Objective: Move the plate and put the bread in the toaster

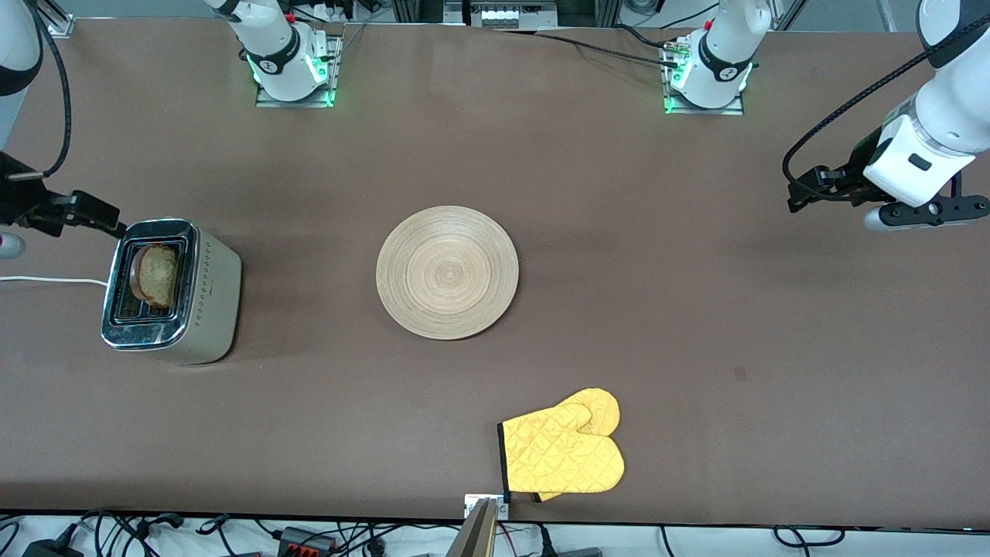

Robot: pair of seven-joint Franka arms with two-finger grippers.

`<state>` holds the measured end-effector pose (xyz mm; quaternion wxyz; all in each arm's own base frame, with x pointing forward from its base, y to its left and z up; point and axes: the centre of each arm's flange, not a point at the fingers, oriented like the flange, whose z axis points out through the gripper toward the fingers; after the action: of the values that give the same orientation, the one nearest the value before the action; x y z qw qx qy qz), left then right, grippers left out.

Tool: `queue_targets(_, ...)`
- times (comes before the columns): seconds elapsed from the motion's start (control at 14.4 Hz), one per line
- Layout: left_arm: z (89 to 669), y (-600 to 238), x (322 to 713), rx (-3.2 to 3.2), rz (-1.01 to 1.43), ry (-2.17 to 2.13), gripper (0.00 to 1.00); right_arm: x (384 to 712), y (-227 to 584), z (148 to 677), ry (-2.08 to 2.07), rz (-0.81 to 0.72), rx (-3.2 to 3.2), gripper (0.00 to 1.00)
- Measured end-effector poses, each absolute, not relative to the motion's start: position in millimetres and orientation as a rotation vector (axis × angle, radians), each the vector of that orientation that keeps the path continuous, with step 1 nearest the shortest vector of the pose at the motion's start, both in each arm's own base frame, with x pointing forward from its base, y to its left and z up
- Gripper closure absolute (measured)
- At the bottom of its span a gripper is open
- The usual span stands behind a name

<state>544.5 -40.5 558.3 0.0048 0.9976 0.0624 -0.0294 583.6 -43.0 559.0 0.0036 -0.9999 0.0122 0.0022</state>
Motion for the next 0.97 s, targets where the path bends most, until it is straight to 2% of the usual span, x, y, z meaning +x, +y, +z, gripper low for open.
queue_targets(0.97, 557, -40, 545, 3.124, -0.095, 0.197, 0.0, 567, -42, 571, 0.038, 0.013, -3.133, 0.0)
